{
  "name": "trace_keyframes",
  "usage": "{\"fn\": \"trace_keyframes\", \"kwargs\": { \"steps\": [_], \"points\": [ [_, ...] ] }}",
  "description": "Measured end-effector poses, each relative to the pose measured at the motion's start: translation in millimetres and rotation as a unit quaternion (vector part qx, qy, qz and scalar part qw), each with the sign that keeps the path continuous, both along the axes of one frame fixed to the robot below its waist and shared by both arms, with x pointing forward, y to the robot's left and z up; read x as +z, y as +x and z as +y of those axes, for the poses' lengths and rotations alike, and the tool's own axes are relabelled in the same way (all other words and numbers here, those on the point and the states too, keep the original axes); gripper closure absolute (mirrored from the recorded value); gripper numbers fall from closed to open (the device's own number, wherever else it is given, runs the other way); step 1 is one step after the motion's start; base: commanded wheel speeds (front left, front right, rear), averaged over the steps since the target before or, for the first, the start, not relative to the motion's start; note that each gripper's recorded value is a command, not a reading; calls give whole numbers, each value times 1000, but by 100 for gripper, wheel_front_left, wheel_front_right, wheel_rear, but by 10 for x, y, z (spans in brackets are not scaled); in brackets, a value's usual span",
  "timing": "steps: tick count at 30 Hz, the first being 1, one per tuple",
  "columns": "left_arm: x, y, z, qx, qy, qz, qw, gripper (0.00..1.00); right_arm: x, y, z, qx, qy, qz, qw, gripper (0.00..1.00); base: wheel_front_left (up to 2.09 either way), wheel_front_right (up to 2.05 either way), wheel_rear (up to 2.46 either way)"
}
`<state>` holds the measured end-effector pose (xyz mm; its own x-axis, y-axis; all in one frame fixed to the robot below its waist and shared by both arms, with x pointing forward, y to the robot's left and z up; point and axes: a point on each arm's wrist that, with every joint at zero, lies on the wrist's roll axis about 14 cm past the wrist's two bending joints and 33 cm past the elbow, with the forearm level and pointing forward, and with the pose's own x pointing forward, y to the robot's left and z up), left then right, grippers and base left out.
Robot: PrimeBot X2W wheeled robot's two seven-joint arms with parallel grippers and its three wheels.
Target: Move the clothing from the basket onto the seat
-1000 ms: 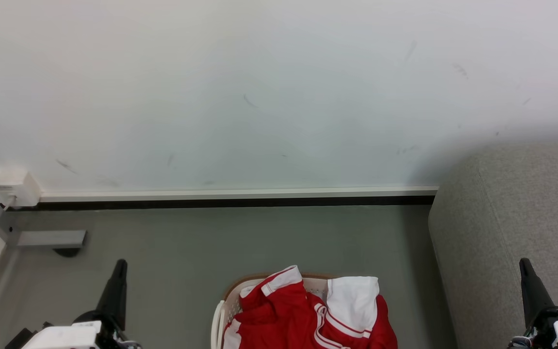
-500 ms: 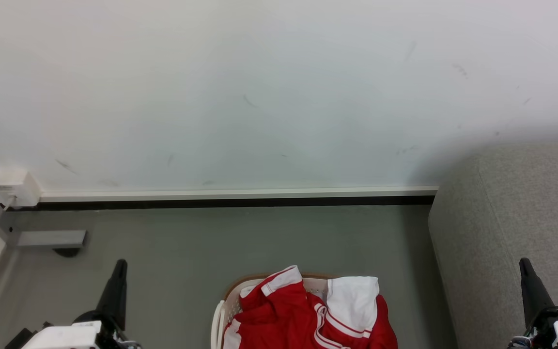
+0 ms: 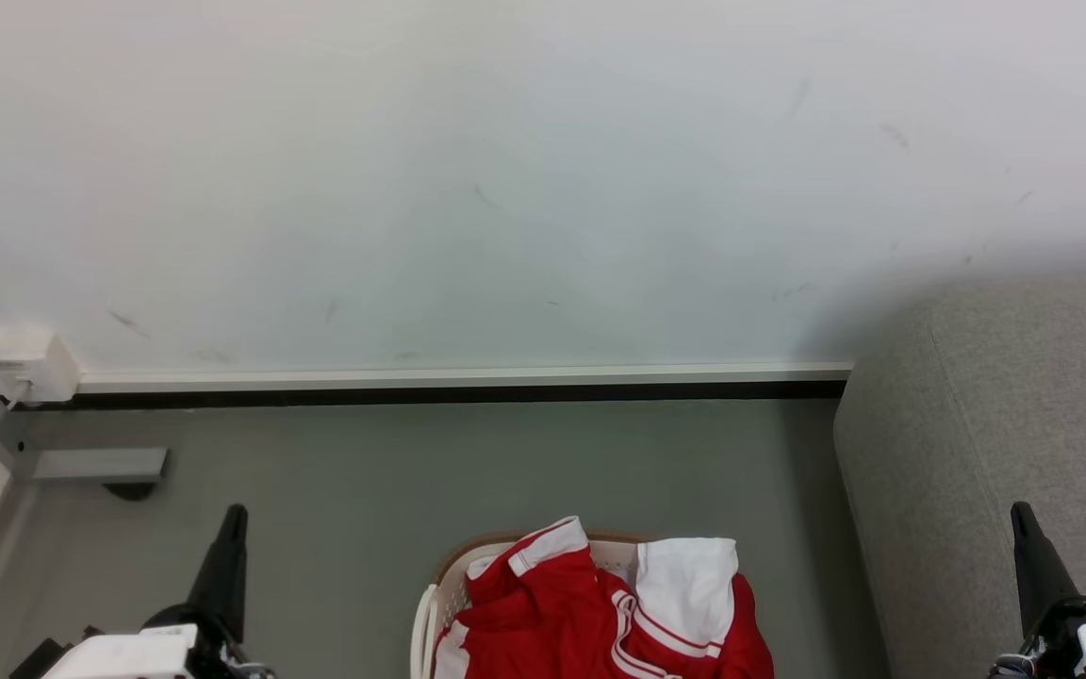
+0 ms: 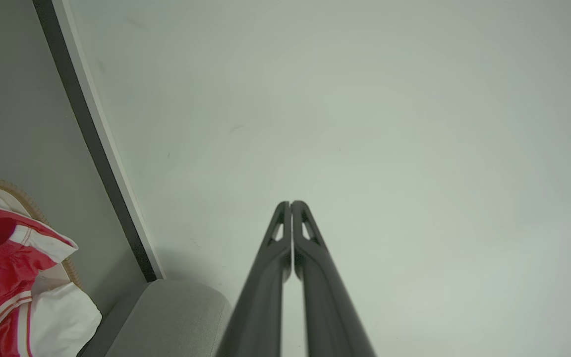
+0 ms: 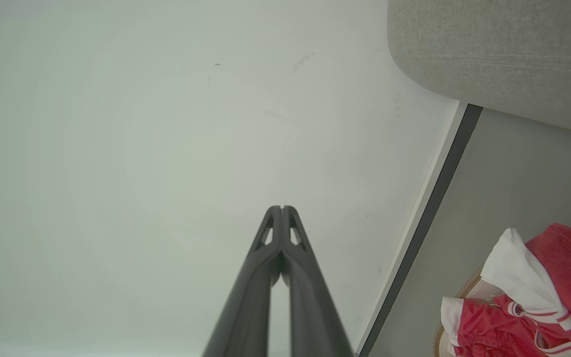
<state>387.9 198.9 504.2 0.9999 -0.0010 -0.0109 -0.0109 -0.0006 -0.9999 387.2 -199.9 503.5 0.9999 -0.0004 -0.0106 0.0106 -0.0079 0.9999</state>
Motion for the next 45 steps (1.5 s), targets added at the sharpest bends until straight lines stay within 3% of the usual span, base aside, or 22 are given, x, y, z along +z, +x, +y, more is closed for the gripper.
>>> {"fn": "trace_keyframes", "kwargs": {
  "steps": [2,3,8,21,35,45],
  "points": [
    [1,0,0,0,0,0,1000,100,1,0,0,0,0,0,1000,100,0,0,0],
    [-10,-3,-1,0,0,2,1000,0,-9,-3,1,0,0,1,1000,0,0,0,0],
    [-237,-105,-31,2,-7,36,999,0,-215,-99,51,2,8,31,999,0,0,0,0],
    [-123,-67,-24,19,15,19,1000,0,-61,-58,141,-1,-11,8,1000,0,0,0,0],
    [84,-16,-85,19,120,-11,993,0,50,-39,203,-1,-84,-10,996,0,0,0,0],
    [177,0,-132,17,233,-27,972,0,140,-29,234,-2,-162,-26,986,0,0,0,0]
  ]
}}
